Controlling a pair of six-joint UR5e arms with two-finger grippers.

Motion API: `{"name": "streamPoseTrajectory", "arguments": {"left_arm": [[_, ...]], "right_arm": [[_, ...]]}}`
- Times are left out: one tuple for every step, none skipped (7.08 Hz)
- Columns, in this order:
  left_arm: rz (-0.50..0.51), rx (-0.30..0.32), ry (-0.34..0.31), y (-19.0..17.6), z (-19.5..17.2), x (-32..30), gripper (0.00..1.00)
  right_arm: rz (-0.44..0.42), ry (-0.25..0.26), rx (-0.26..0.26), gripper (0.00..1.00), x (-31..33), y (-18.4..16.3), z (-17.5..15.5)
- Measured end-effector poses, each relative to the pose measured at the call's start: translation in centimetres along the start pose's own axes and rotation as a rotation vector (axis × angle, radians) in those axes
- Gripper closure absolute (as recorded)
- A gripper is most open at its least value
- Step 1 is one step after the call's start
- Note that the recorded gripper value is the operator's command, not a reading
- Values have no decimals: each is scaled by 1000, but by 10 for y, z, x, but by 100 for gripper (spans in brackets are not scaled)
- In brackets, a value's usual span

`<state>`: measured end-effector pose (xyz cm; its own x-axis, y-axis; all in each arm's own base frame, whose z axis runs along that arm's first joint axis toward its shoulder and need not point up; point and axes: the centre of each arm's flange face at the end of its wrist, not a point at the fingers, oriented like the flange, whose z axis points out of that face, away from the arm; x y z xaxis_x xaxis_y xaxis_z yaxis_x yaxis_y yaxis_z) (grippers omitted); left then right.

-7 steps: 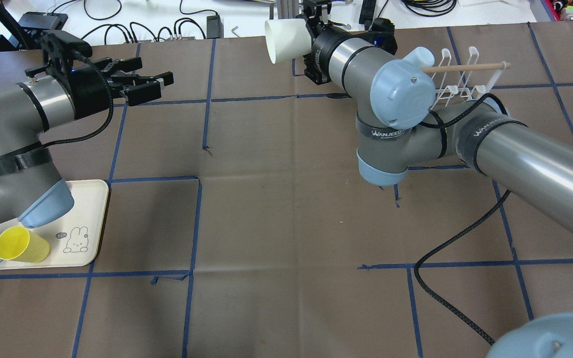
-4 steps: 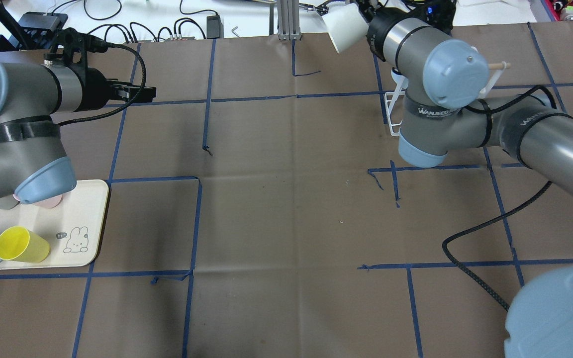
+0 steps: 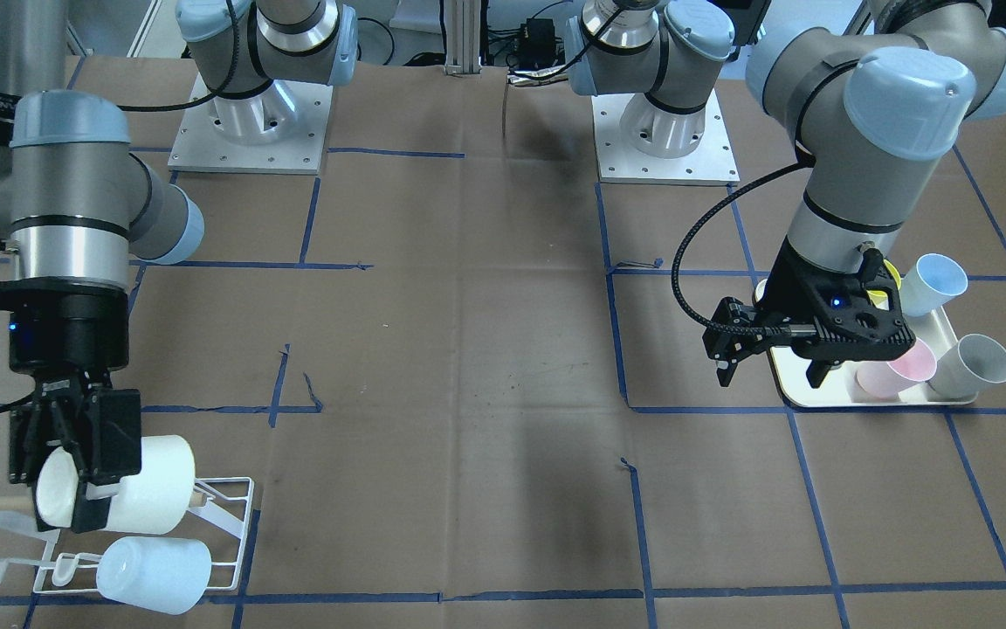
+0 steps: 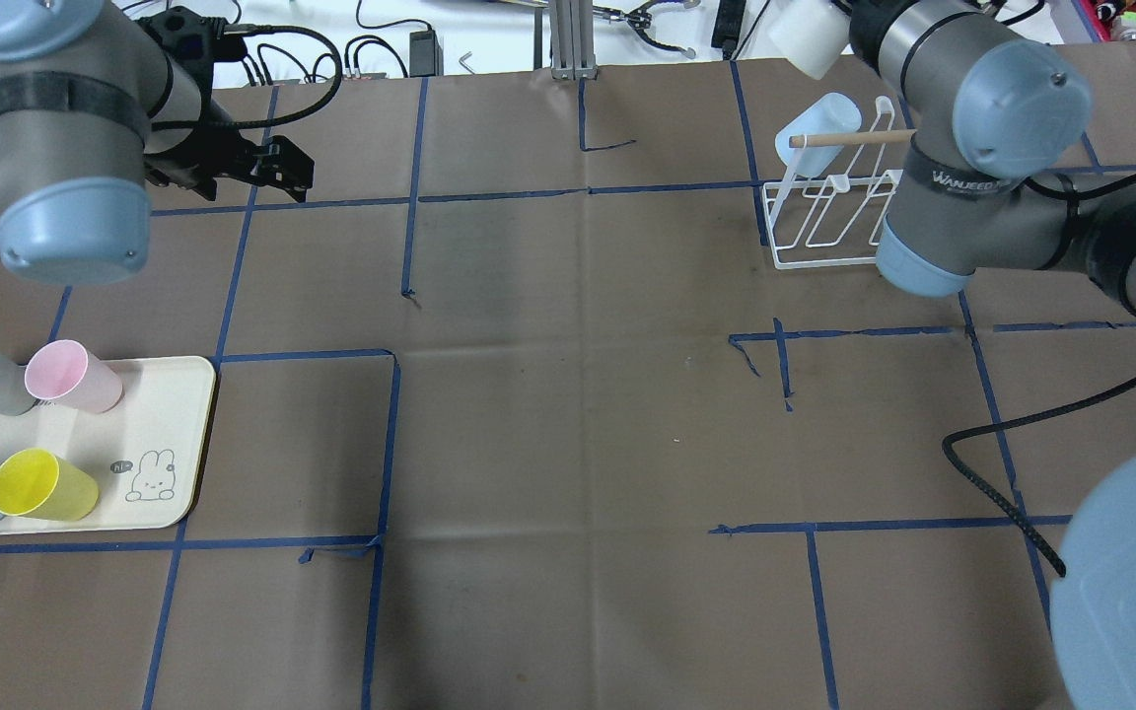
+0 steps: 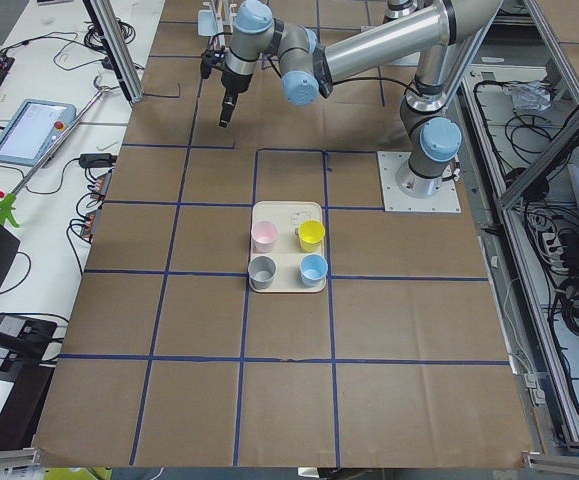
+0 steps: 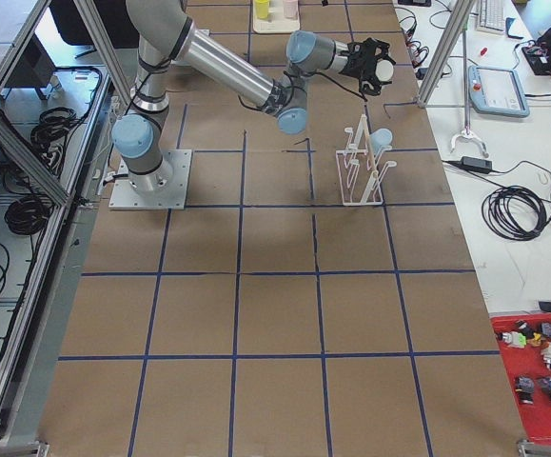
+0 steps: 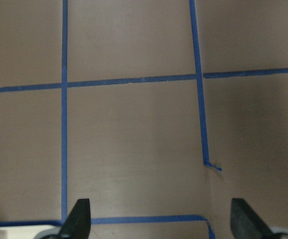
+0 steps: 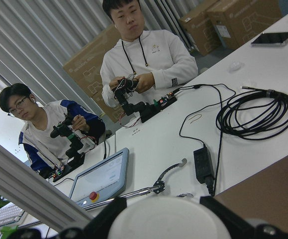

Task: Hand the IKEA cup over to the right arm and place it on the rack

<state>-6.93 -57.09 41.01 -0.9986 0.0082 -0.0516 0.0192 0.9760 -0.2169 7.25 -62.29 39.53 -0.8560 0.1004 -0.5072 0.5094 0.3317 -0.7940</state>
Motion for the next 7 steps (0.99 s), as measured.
{"name": "streamPoseTrajectory", "arguments": {"left_arm": [[-29, -72, -14, 5, -15, 10, 1], [-39, -110, -21, 15, -29, 19, 1], [-40, -124, -23, 28, -41, 25, 1], [-37, -132, -23, 41, -48, 28, 1], [-33, -135, -20, 53, -52, 30, 1], [-30, -138, -5, 64, -56, 30, 1], [-31, -149, 19, 71, -62, 30, 1]], "right_arm": [[-116, 20, 28, 94, 16, -19, 3], [-225, 44, 48, 94, 33, -35, 8], [-321, 69, 61, 94, 50, -47, 13], [-402, 94, 69, 95, 67, -57, 20], [-456, 112, 77, 95, 82, -64, 29], [-489, 120, 94, 95, 94, -65, 39], [-508, 121, 122, 95, 103, -61, 48]]}}
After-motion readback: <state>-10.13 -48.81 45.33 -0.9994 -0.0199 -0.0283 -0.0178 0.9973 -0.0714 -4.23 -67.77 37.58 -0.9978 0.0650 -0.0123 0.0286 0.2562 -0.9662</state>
